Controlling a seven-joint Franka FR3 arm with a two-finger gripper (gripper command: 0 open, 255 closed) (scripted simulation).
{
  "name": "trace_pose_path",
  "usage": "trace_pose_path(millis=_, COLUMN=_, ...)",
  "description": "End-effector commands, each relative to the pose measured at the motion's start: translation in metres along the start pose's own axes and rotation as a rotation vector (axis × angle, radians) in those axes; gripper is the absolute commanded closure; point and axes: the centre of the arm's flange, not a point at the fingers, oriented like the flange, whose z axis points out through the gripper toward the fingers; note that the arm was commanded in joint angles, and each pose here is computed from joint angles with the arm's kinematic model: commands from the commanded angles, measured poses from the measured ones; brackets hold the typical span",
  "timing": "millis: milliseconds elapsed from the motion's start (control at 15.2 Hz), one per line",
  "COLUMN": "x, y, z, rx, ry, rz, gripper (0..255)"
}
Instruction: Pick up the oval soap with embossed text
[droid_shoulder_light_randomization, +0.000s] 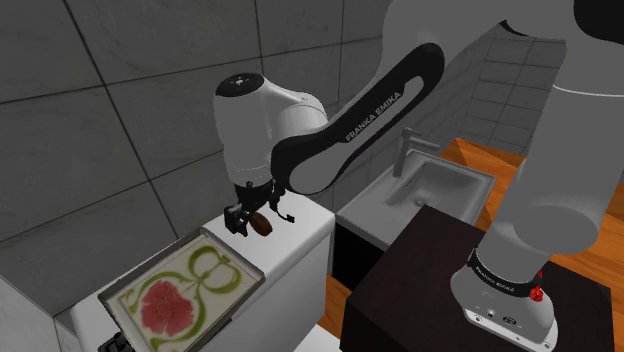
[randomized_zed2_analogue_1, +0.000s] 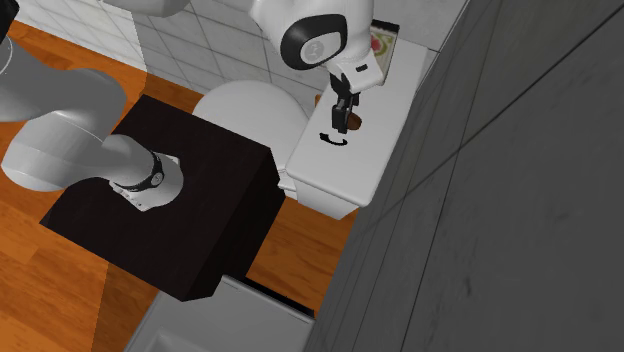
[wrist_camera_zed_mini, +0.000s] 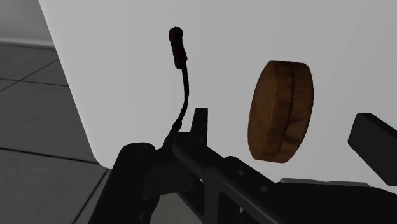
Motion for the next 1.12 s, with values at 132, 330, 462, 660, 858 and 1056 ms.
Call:
trace_pose_path(millis=132, x=-0.003, y=-0.001, z=0.014, rx=0.0, ry=0.001, rz=0.0, gripper=0)
trace_pose_path(millis=330, x=-0.003, y=0.0, z=0.014, rx=0.0, ry=0.001, rz=0.0, gripper=255)
trace_pose_path(millis=462, x=-0.003, y=0.0, z=0.014, rx=0.0, ry=0.001, rz=0.0, gripper=255)
trace_pose_path(millis=660, x=-0.003, y=0.0, z=0.014, rx=0.0, ry=0.001, rz=0.0, gripper=255)
trace_pose_path(millis=858, x=-0.002, y=0.0, z=0.008, rx=0.0, ry=0.001, rz=0.0, gripper=255)
trace_pose_path(millis=1056, x=0.0, y=0.001, z=-0.007, rx=0.0, ry=0.001, rz=0.0, gripper=255)
